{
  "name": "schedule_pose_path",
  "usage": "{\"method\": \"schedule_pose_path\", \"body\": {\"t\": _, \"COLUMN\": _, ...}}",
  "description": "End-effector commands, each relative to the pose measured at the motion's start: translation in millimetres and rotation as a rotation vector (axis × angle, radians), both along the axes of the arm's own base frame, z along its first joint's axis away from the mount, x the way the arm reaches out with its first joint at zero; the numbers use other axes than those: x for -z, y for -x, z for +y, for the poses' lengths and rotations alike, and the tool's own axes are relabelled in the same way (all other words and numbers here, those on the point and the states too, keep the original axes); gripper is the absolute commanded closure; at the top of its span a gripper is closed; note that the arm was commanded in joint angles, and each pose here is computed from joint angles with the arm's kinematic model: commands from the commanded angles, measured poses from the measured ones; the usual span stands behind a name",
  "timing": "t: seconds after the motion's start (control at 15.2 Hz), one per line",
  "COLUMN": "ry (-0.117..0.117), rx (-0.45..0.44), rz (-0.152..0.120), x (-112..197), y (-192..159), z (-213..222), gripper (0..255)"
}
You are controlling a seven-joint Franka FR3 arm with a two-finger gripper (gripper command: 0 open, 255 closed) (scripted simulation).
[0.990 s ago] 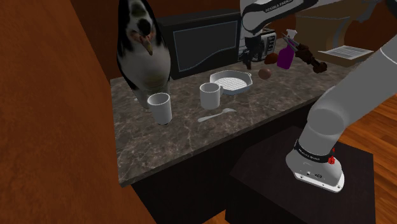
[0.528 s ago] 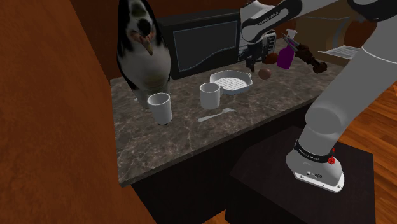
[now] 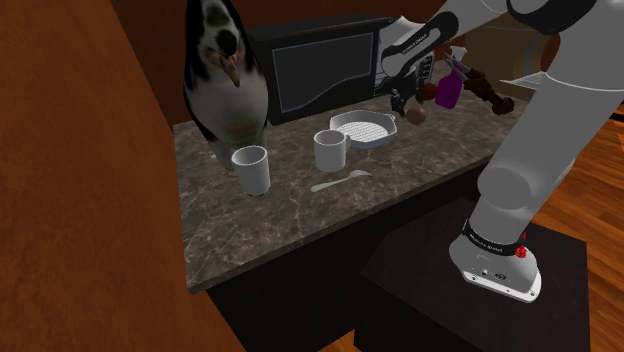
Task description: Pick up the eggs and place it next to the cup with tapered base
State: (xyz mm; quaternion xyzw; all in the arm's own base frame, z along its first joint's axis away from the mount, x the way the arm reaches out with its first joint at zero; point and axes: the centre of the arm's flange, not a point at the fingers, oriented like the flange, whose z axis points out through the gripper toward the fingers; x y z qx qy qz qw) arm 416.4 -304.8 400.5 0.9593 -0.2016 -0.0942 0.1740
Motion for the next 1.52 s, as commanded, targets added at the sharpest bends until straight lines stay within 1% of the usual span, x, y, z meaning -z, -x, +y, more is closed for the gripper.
{"method": "schedule_pose_path", "body": {"t": 0.0, "ry": 0.001, "rx": 0.001, "rz": 0.000, "x": 9.9, "y": 2.6, "z": -4.3, "gripper": 0}}
{"method": "schedule_pose_path", "body": {"t": 0.2, "ry": 0.001, "rx": 0.001, "rz": 0.000, "x": 22.4, "y": 6.1, "z": -8.3, "gripper": 0}}
{"method": "schedule_pose_path", "body": {"t": 0.66, "ry": 0.001, "rx": 0.001, "rz": 0.000, "x": 22.4, "y": 6.1, "z": -8.3, "gripper": 0}}
{"method": "schedule_pose_path", "body": {"t": 0.73, "ry": 0.001, "rx": 0.001, "rz": 0.000, "x": 22.5, "y": 6.1, "z": -8.3, "gripper": 255}}
{"method": "schedule_pose_path", "body": {"t": 1.32, "ry": 0.001, "rx": 0.001, "rz": 0.000, "x": 22.4, "y": 6.1, "z": -8.3, "gripper": 255}}
{"method": "schedule_pose_path", "body": {"t": 1.45, "ry": 0.001, "rx": 0.001, "rz": 0.000, "x": 11.9, "y": 6.1, "z": -8.3, "gripper": 255}}
